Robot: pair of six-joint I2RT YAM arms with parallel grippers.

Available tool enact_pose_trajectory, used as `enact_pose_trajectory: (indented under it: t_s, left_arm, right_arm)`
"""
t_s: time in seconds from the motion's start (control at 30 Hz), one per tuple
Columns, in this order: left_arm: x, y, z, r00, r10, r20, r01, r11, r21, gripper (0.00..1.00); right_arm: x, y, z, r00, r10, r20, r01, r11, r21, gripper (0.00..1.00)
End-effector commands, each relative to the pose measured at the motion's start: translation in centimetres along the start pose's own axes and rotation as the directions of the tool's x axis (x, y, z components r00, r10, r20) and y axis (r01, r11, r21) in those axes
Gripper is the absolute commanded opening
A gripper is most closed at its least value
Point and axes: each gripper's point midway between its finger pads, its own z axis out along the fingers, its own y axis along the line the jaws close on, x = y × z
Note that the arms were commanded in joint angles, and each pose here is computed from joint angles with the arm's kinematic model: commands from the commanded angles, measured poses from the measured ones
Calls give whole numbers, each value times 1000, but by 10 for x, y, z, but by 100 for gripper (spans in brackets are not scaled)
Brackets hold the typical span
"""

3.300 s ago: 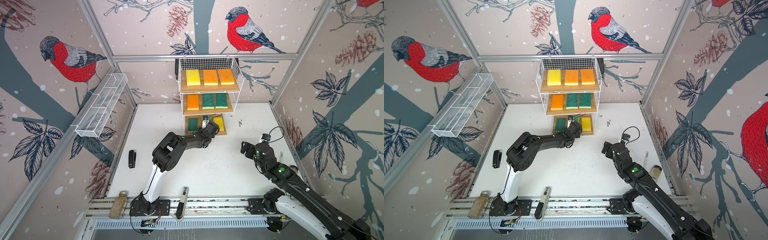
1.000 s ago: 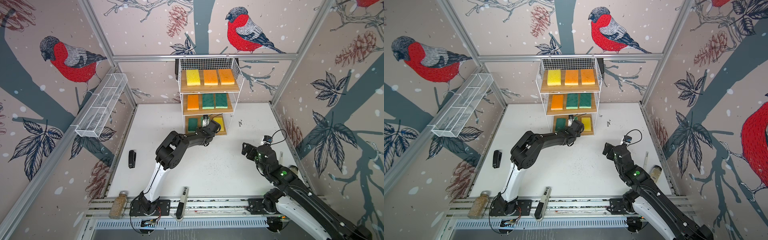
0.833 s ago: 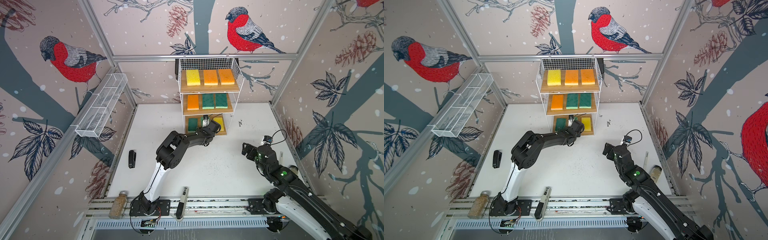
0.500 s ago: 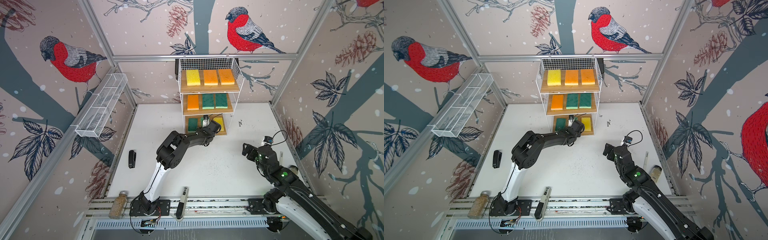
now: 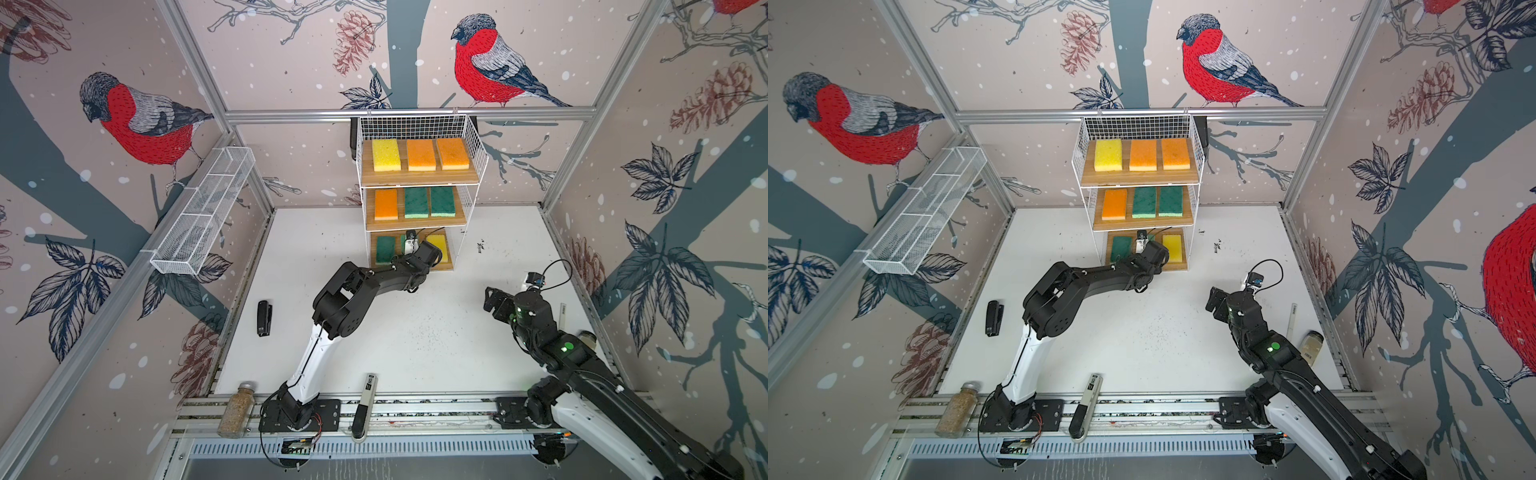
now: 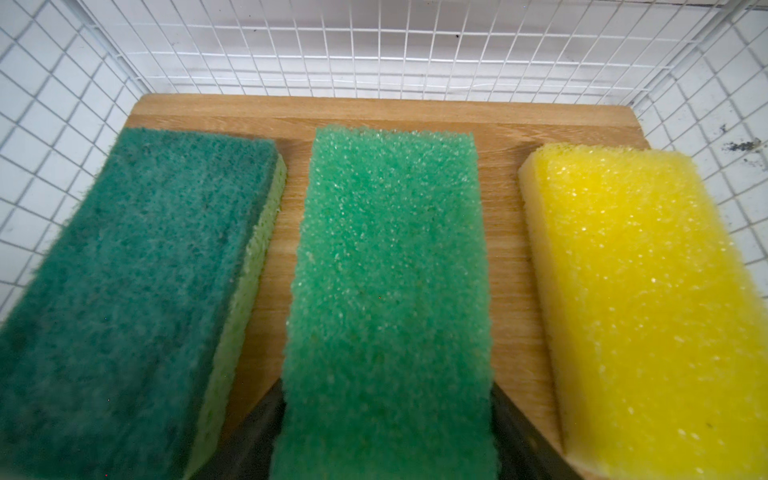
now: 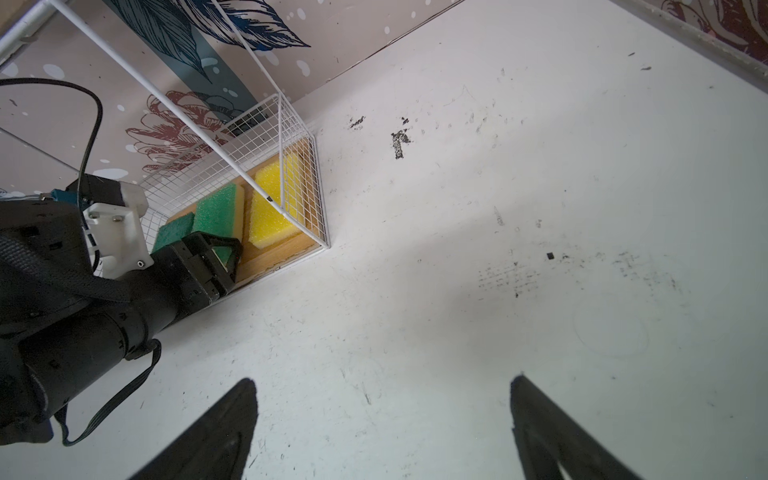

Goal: Place and organize the cleaning sponges onto the shelf
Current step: 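Press the bright green sponge flat onto the bottom shelf with the left gripper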

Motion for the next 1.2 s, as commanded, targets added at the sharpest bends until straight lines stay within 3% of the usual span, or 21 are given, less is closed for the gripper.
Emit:
enact_pose_trajectory:
  t_s: [0.0,1.17]
  left_arm:
    - [5,4,-1,1000,3,-29,-3,1000,-9,69]
    - [-1,3,-2,999,8,-35,-9,1000,-25,74]
  right_arm:
    - [-3,0,-1,1000,14,9,-14,1000,3,95]
    - [-4,1,-4,1000,14,7,-14,1000,-5,95]
